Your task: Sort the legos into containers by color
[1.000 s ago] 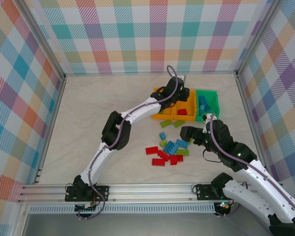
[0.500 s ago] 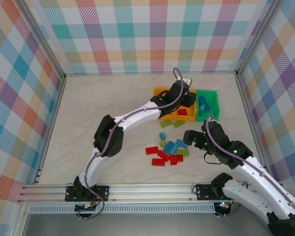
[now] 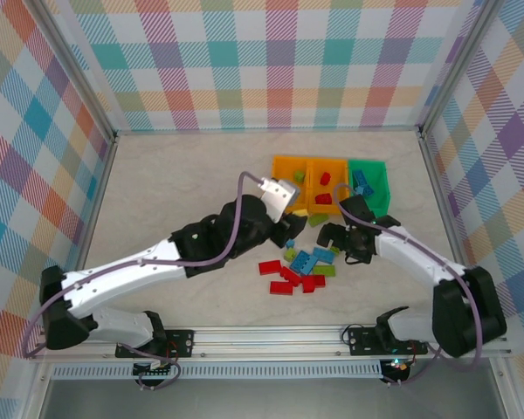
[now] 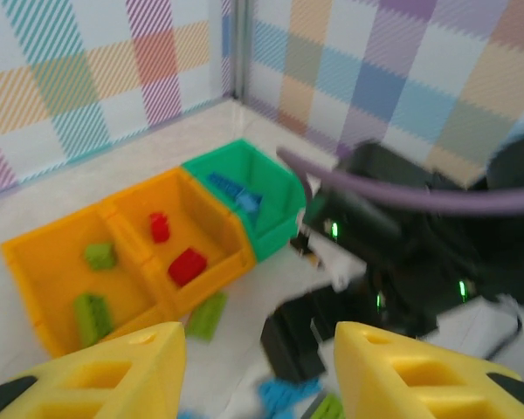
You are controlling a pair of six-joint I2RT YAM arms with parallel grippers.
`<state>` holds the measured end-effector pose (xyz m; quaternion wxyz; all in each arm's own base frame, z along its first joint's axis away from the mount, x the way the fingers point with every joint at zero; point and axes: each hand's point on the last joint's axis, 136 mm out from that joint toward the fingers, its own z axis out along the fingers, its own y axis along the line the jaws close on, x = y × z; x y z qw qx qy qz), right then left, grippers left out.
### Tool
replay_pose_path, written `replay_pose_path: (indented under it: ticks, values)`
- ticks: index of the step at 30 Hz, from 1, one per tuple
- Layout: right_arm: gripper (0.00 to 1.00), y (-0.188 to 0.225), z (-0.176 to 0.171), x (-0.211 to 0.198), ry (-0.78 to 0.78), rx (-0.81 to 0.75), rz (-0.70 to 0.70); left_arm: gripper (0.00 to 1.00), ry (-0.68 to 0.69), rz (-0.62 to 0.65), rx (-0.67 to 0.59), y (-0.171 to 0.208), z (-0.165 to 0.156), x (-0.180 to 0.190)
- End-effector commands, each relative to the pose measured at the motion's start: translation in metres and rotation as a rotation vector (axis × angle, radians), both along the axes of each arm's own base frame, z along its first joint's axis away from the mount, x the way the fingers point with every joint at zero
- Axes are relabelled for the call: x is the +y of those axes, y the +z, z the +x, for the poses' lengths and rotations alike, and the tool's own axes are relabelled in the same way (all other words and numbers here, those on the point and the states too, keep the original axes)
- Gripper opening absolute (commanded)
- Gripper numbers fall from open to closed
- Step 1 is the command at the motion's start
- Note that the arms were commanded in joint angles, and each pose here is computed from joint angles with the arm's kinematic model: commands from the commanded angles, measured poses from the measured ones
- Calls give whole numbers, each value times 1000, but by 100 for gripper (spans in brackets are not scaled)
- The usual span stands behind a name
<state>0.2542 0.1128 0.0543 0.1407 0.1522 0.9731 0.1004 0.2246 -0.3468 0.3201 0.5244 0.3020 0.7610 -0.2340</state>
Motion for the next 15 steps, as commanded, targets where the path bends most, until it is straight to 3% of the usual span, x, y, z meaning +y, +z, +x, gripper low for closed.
replay_pose_path:
  ticks: [1,3,5,8,12,15]
  values:
    - [100,-4,29,8,23,-25,-19,46,33,238,1,-46,-11,42]
    - [98,-12,34,-1,14,-12,-77,46,-1,280,-5,-57,-20,51]
    - [91,-19,34,-3,1,-24,-79,48,-42,313,-20,-69,-28,53]
    - [73,-25,35,4,-1,-39,-28,59,-159,378,-39,-91,-43,51]
    - [63,-25,33,-6,-24,-30,-79,75,-357,500,-84,-118,-64,47]
    - [51,-26,30,-15,-20,-44,-126,81,-489,598,-135,-132,-75,48]
